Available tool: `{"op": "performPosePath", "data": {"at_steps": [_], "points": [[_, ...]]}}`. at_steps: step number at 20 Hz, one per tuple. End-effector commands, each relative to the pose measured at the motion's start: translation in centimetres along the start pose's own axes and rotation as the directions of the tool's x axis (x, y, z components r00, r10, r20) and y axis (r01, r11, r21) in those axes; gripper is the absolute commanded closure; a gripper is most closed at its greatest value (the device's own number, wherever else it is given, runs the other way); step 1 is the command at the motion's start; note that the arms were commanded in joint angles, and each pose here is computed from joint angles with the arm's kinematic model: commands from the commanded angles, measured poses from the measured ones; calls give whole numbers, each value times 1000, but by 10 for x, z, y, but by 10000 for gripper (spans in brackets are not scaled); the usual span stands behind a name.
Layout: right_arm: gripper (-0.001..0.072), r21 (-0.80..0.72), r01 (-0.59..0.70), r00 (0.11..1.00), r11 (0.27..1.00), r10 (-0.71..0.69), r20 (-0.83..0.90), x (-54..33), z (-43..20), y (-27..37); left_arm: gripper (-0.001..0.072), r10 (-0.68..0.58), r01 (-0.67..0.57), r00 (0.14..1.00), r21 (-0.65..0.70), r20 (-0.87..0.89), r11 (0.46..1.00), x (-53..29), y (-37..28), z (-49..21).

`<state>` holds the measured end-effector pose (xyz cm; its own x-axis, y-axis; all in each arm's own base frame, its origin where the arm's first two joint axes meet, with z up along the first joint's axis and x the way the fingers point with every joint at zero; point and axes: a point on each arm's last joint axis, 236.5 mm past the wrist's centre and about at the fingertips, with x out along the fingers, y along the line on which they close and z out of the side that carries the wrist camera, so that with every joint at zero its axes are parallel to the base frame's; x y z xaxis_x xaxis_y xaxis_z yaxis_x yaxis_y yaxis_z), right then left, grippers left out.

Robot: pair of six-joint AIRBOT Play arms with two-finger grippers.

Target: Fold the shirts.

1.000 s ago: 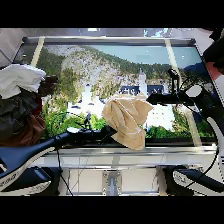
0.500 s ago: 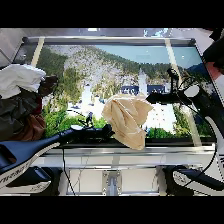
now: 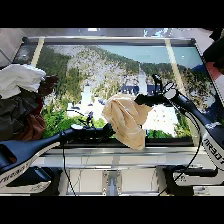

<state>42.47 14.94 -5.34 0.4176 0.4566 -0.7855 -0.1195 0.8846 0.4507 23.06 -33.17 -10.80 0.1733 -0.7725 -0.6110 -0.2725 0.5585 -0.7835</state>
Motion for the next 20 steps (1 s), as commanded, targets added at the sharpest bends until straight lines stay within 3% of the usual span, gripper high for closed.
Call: {"op": "performPosePath", "data": {"at_steps": [1, 2, 3, 5, 6, 11, 15, 17, 20], "points": [[204, 48, -13, 1000, 999, 12, 8, 16, 1, 0, 696, 0, 0, 1000, -1, 0, 1000, 0, 0, 0], [206, 55, -14, 1000, 998, 13, 17, 17, 4, 0, 696, 0, 0, 1000, -1, 0, 1000, 0, 0, 0], [262, 61, -15, 1000, 998, 14, 27, 17, 7, 0, 696, 0, 0, 1000, -1, 0, 1000, 0, 0, 0], [574, 65, -13, 999, 998, 10, 48, 17, 12, -1, 696, 0, 0, 1000, -1, 1, 1000, 0, 0, 0], [676, 65, -12, 999, 998, 8, 52, 17, 13, -1, 696, 0, 0, 1000, -1, 1, 1000, 0, 0, 0], [701, 36, -9, 999, 999, 8, 50, 10, 16, 1, 696, -9, 9, 1000, 10, 16, 1000, -4, -2, 7], [701, -223, 64, 996, 973, -49, 71, -68, 57, 18, 698, -175, 150, 970, 154, 167, 977, -72, -52, 69], [701, -327, 143, 986, 934, -107, 125, -140, 78, 26, 699, -299, 223, 906, 264, 298, 938, -144, -90, 102], [701, -402, 244, 947, 883, -128, 295, -261, 93, 61, 699, -488, 235, 679, 467, 549, 852, -288, -144, 124]]}}
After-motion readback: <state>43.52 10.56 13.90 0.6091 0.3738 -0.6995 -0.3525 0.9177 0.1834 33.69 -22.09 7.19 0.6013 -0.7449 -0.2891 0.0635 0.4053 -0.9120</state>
